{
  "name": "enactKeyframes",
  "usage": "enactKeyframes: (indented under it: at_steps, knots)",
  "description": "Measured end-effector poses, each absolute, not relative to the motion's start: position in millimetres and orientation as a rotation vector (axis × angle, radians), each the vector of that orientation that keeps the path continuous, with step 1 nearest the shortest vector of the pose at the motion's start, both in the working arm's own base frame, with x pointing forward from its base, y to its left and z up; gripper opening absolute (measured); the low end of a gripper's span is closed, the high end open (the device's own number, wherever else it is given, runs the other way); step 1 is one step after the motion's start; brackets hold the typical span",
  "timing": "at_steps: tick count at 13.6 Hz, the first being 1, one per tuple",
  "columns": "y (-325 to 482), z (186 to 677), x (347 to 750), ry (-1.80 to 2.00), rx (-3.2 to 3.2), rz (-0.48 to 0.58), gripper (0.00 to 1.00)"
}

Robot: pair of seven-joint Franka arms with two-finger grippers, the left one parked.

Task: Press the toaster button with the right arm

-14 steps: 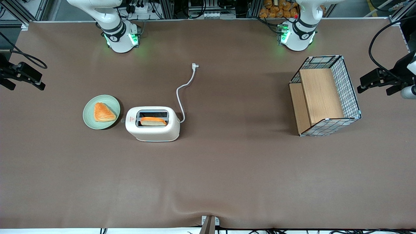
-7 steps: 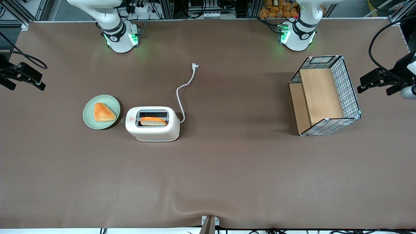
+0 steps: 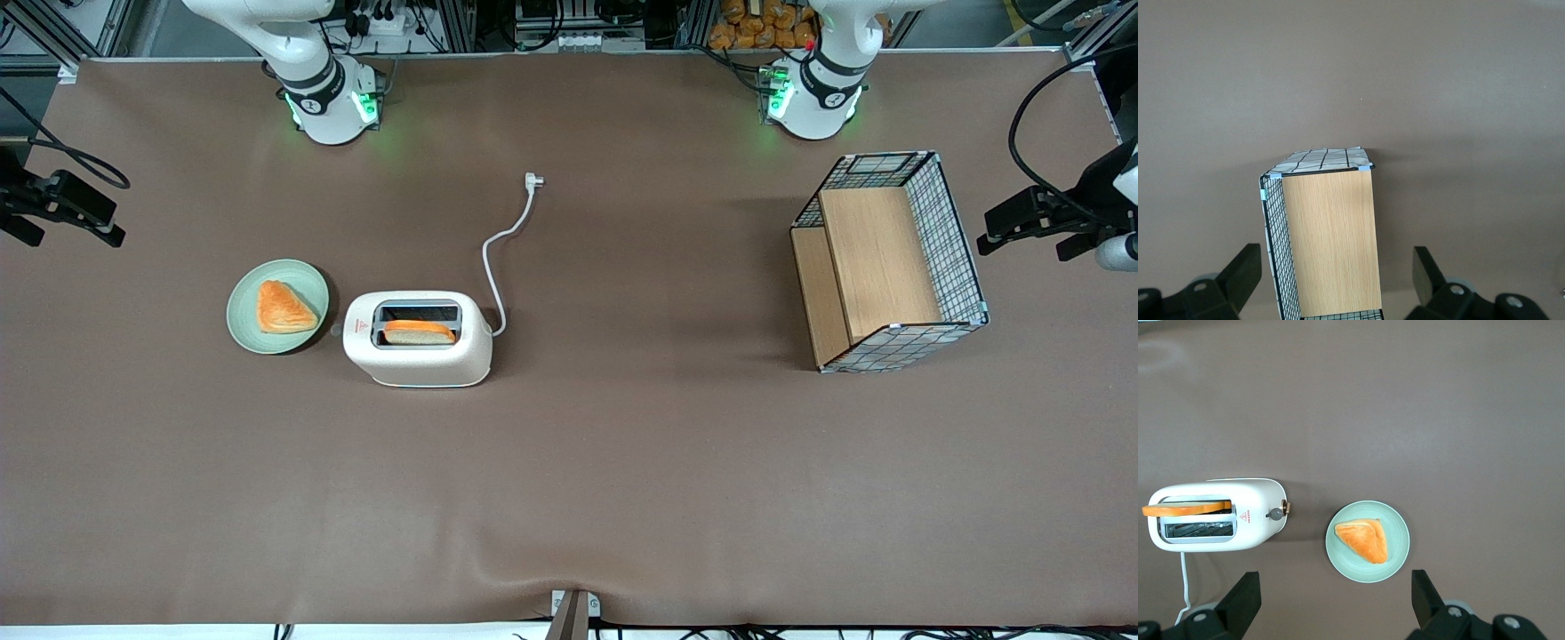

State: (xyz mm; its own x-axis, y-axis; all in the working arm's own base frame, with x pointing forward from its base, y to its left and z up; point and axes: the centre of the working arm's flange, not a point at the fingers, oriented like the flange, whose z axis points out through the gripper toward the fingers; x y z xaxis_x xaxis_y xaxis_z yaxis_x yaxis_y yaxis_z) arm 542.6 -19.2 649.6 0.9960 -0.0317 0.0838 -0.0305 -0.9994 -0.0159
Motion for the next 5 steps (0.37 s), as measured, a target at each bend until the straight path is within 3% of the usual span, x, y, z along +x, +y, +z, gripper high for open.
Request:
enactKeyframes:
  at_steps: [5]
  knots:
    - [-18.9, 646.4, 539.2, 0.048, -3.125, -0.079, 1.00]
